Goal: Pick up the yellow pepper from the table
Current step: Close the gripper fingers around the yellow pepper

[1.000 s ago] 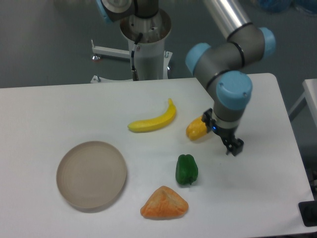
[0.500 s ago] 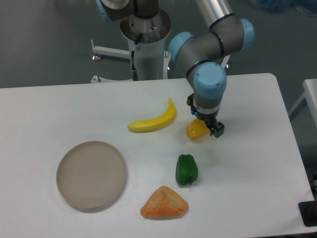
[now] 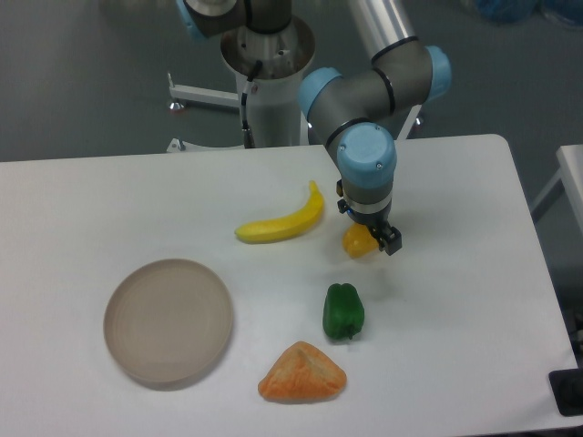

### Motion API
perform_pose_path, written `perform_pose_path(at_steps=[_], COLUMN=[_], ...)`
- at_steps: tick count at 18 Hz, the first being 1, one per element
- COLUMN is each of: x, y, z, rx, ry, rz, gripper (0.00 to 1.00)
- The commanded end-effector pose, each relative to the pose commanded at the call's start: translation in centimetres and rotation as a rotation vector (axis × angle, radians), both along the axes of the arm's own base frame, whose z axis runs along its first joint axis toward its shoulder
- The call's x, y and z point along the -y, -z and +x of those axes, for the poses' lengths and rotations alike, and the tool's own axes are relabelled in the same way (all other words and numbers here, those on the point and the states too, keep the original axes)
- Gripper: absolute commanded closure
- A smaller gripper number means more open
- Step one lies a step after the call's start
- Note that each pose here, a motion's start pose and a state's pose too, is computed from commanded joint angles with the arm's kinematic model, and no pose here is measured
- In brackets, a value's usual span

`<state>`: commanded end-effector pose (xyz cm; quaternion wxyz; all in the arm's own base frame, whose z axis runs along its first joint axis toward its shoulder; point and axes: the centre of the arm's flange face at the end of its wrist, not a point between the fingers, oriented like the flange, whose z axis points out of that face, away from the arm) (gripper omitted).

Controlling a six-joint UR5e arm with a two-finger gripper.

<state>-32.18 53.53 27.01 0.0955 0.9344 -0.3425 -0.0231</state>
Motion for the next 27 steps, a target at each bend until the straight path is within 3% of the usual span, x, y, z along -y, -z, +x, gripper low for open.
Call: perform_pose_path(at_steps=[10,13,15,19,27], x=[0.7,0.8,0.7,0.9,0.0], y=[1.7,1.5,1.2,1.4,-0.8], z=[0.4,0.1,-0.2,-0.8,-2.0], rx=[0.012,0.008,0.007,0.007,-0.015], ry=[-0.003,-0.008,-0.009,-0.017,-0.016], rz=[-0.012,-0.007,-0.003,-0.003,0.037], gripper=[0.01,0.27,0.36,0.45,0.48])
